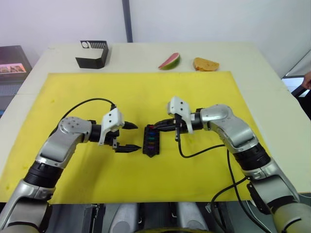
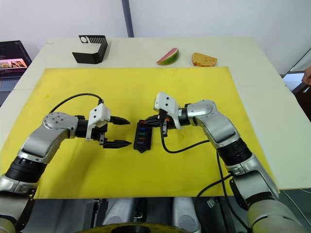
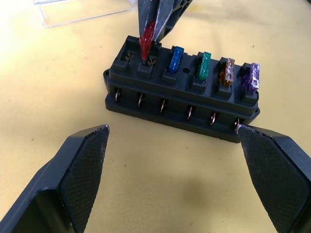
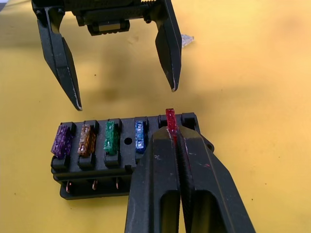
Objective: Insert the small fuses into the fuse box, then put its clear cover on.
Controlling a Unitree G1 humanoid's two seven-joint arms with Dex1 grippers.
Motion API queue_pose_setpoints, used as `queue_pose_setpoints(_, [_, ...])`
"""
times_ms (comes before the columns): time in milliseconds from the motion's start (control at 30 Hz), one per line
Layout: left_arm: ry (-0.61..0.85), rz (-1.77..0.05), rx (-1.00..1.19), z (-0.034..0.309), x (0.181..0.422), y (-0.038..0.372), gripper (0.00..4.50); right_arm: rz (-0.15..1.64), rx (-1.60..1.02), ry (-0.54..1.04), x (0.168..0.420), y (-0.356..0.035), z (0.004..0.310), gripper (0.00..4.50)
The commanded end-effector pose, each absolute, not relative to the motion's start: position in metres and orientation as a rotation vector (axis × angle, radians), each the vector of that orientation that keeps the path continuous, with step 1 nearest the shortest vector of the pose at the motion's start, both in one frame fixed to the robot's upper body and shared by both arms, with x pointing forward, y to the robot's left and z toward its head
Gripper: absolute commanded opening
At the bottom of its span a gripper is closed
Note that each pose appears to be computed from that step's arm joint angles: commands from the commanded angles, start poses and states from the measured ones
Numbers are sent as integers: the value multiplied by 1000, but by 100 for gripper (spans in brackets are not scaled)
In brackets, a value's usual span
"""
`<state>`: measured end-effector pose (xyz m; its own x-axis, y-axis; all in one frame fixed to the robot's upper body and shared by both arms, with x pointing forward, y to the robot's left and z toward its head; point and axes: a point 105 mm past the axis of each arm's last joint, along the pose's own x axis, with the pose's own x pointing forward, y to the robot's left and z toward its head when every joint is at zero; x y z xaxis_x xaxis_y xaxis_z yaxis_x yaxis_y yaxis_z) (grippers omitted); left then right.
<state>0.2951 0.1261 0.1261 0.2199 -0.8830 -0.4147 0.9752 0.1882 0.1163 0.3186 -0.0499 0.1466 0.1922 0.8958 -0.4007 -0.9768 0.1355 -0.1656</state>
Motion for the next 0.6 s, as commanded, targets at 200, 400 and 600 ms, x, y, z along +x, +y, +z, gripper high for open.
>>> queue_pose_setpoints(200, [219,-1330,415,141,296,122,442,1389,-441,190,316,-45,151,0])
queue_pose_setpoints(400, [220,-1329,416,142,295,122,442,1398,-437,182,315,-41,153,0])
queue_pose_setpoints(600, [221,-1328,415,142,295,122,442,1398,-454,205,315,-42,146,0])
